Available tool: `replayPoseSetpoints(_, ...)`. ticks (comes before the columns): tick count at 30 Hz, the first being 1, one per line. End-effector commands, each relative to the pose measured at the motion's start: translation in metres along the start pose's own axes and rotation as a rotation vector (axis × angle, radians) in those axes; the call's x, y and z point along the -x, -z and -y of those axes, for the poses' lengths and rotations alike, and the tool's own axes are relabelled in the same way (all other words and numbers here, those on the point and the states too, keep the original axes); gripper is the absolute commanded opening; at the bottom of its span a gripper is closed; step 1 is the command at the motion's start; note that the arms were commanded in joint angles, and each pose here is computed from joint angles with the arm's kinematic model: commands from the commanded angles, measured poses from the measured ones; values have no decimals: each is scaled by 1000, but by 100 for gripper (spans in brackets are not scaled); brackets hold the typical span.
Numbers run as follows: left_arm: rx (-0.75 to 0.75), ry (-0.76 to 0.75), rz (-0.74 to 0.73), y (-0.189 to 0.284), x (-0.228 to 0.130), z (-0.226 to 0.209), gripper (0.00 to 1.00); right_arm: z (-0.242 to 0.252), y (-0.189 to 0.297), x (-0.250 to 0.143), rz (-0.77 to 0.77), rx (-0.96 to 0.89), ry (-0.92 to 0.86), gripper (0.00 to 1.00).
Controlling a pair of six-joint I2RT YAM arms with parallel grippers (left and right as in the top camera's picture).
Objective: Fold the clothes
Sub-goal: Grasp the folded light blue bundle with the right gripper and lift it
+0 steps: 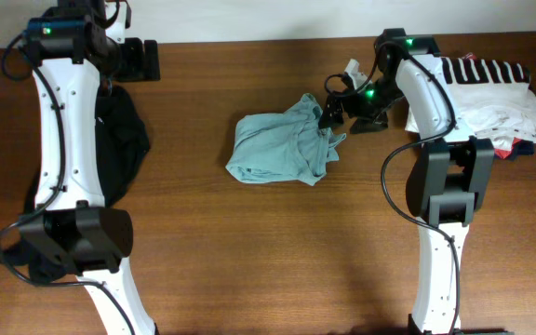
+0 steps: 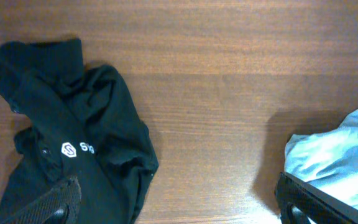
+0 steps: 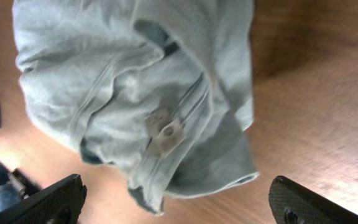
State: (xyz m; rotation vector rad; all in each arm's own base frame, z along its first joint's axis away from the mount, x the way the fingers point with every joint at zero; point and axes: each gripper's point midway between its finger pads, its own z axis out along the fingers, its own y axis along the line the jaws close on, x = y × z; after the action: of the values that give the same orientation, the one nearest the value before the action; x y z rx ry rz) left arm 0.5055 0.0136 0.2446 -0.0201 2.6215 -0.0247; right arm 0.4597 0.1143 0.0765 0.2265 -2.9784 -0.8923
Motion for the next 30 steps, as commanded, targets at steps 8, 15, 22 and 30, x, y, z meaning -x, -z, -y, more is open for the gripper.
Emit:
replayPoseSetpoints(8,7,-1,-8,1,-5,-1,99,-11,-40,-18,-89,42,-34,96)
replayPoseSetpoints(15,7,-1,-9,1,-5,-1,99,3,-74,-21,-85,34,-101,78)
replayPoseSetpoints(22,7,-1,-9,1,-5,-1,99,4,-92,-30,-105,37,-98,69)
replayPoseSetpoints(30,7,-1,-9,1,-5,-1,99,-12,-101,-10,-31,80,-16,5)
